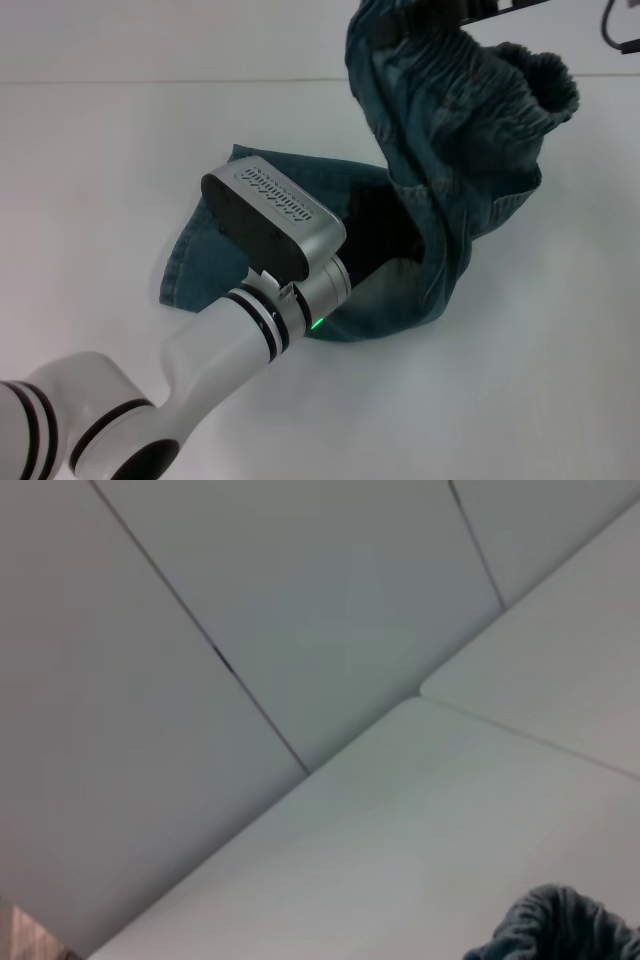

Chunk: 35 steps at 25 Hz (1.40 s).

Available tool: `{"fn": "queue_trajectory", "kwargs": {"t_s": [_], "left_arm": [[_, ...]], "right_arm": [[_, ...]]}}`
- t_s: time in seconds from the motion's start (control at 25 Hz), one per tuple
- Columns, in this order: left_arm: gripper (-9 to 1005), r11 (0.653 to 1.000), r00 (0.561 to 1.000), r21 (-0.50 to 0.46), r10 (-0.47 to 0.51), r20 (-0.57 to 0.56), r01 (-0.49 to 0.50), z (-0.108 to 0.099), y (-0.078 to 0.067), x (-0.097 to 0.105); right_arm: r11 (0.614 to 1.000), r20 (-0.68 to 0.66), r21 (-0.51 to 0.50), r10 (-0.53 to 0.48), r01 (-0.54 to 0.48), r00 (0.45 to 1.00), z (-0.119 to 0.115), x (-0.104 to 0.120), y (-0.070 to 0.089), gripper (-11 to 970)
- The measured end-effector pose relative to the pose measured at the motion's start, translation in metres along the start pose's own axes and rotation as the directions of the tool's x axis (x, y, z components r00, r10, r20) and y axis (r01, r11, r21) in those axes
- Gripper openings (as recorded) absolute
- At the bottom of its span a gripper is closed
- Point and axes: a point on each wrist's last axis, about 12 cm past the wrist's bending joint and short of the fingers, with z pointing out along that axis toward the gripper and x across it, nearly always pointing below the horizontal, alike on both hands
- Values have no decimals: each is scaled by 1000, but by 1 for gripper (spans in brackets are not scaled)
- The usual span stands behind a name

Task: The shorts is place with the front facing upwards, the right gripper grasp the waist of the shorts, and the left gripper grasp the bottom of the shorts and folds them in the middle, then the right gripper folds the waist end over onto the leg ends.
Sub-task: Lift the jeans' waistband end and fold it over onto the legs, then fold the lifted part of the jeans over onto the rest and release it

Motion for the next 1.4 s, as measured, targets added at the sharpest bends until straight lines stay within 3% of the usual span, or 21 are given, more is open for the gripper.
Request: {"fn": "queue_trajectory", "kwargs": {"t_s": [0.24, 0.56, 1.12, 1.4], "left_arm": [[0, 1000, 1000, 5, 3, 2, -3, -3, -1, 2], [0, 999, 1000, -25, -19, 2, 20, -9, 1, 7], [0, 981, 999, -191, -27, 19, 30, -30, 23, 19], [2, 950, 1000, -311, -11, 11, 14, -42, 35, 26]], "right_arm": [[1000, -55, -11, -12, 11, 998, 16, 1, 0, 118], [1000, -61, -2, -22, 22, 998, 20, 1, 0, 128], [1000, -39, -15, -21, 21, 999, 7, 10, -5, 146], [999, -35, -17, -33, 32, 999, 3, 10, -6, 155]]}}
